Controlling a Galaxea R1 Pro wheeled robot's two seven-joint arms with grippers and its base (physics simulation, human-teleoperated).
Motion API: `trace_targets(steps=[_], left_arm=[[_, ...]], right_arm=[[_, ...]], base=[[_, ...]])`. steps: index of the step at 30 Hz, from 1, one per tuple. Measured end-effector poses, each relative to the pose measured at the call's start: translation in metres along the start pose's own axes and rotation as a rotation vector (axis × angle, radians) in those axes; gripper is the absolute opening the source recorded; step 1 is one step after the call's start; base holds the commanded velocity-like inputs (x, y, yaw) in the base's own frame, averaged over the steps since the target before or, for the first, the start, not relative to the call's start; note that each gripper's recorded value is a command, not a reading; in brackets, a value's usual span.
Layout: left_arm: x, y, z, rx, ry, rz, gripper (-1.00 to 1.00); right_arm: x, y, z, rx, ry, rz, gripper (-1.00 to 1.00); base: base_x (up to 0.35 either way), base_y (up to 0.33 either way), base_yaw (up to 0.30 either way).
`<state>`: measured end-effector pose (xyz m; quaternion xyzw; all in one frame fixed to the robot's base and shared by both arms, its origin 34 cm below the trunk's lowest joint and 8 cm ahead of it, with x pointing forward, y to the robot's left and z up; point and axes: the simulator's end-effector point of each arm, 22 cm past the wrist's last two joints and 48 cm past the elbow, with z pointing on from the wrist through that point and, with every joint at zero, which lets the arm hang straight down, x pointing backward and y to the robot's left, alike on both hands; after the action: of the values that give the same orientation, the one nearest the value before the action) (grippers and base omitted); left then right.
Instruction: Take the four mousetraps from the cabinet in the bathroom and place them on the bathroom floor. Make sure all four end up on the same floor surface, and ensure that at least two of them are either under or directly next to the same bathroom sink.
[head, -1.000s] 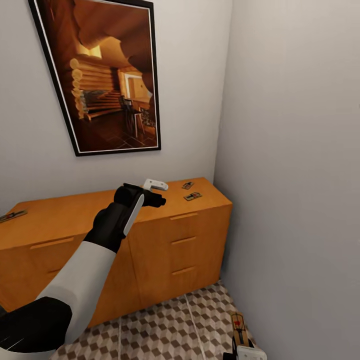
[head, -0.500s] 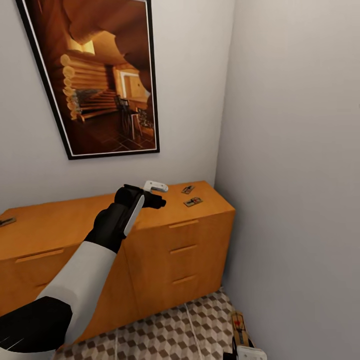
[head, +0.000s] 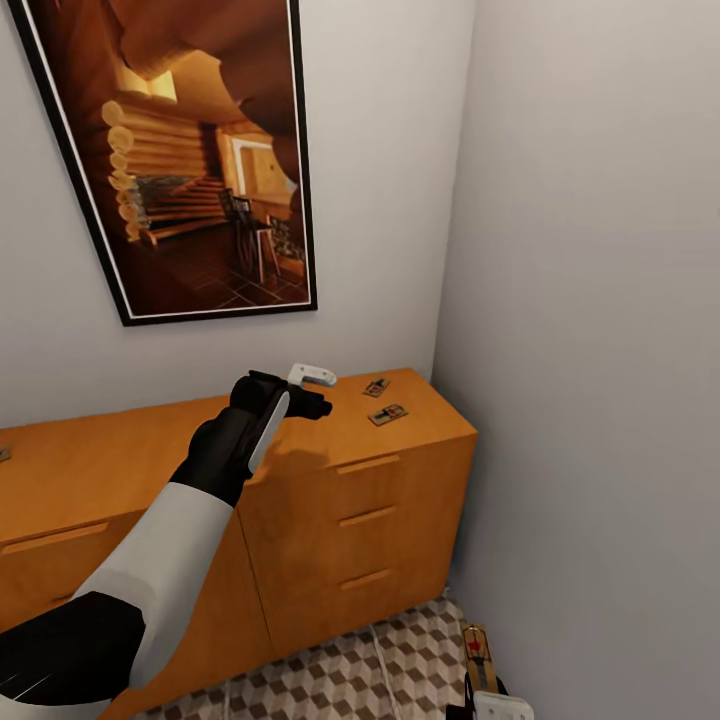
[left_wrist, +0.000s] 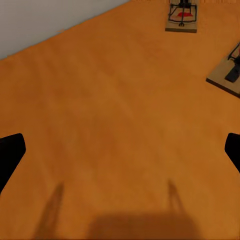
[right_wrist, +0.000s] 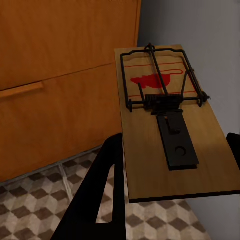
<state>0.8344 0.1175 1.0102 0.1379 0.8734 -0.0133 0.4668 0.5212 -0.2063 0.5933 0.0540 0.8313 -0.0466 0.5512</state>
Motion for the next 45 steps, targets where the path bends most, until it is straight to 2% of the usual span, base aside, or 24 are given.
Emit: trace_targets(steps=[16, 36, 45], left_arm=[[0.0004, -0.0001, 0.0014, 0.000, -0.002, 0.000, 1.00], [-0.0009, 0.0002, -0.0018, -0.002, -0.003, 0.001, 1.00], [0.0022, 0.0000, -0.0006, -0.002, 0.006, 0.001, 1.00]], right_arm=[[0.0002, 0.0001, -0.0001, 0.000, 0.000, 0.000, -1.00], [-0.0039, 0.0008, 0.0004, 0.000, -0.008, 0.002, -1.00], [-0.0049, 0.0012, 0.0003, -0.001, -0.010, 0.002, -1.00]], base=[[0.003, 0.000, -0.009], [0.000, 0.000, -0.154], [0.088, 0.062, -0.041]])
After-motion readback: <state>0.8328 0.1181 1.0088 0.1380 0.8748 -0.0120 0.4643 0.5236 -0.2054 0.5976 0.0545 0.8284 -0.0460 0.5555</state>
